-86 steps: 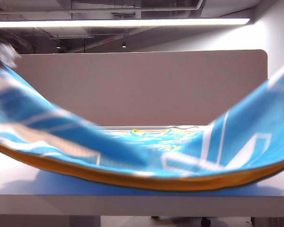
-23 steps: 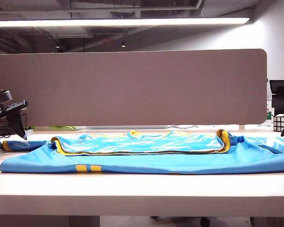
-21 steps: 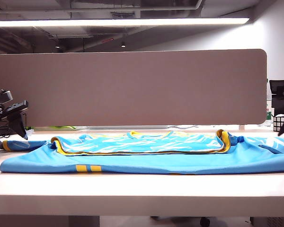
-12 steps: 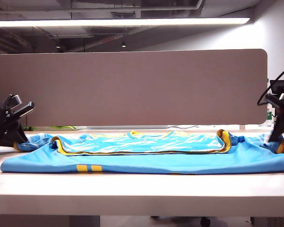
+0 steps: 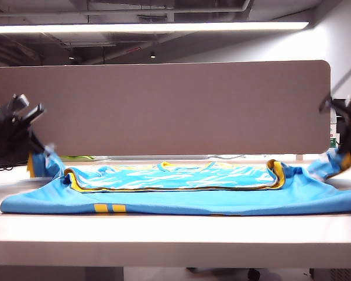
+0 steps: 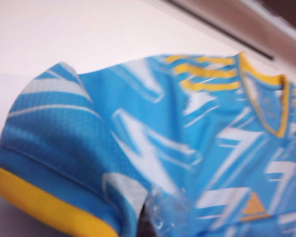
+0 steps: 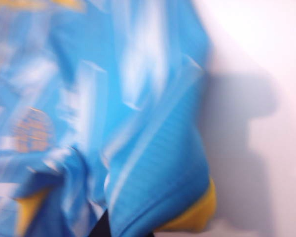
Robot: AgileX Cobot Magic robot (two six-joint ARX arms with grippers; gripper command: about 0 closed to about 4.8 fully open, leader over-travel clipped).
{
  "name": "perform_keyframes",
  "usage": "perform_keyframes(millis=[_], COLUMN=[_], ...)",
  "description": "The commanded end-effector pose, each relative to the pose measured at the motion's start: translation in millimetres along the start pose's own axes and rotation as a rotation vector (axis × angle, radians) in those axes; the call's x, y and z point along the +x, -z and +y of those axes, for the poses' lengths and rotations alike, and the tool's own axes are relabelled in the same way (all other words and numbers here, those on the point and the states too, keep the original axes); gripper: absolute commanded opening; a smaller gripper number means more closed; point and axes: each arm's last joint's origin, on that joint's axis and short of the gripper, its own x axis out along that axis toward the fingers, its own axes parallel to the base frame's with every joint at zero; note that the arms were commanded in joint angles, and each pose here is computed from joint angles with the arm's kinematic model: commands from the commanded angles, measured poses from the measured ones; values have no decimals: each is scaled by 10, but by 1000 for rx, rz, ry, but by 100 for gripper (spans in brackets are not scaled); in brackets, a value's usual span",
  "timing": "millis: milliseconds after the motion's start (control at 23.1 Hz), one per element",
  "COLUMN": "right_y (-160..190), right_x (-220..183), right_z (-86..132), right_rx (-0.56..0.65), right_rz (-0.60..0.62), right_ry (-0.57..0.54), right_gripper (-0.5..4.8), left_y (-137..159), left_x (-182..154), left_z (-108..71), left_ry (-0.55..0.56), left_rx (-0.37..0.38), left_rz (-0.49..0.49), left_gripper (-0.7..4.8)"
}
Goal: Fold the bottom side of the soccer jersey horizontally towards the center, about one-third of the way, then fold the sleeve back towards the center, creating a straight line along the edge of the the soccer jersey, and finally fold the bottom of the soccer jersey up towards the top, creating a neat rectangle.
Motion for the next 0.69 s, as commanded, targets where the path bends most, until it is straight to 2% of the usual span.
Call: perform_keyframes(millis=[43,173,304,390,434,477,607,694], right_y=[-87,-48,81,419,511,601,854,954], right_x=[-156,-193,-117,59,95,126,195,216], right_z=[283,549,843,1215,1288,1358,1520,1564], right_rx=[-71,-127,-188,-315,-349,-385,-488,-515], right_rz=[-54,-53,7,186,226,262,350,384], right_ry=[-48,-90,-135,-175,-167,-151,-68,-40], right_gripper=[-2,-2,-2,-2,-2,-2,-1,2], left_y=[-158,-188,-108,195,303,383,599,659], left_x=[-73,-111,-114,-76,-57,-46,-30,-34], left_z=[-289,-547,-833,-1163,-1231,-1271,-1363,-1377], left_ry=[91,162,223,261,262,244,92,8], left_rx=[90,159,244,389,427,455,557,606], left_rz=[-52,-44,30,236,304,355,504,553], left_gripper=[-6,-6,-6,-6,-6,-6,-6,-2])
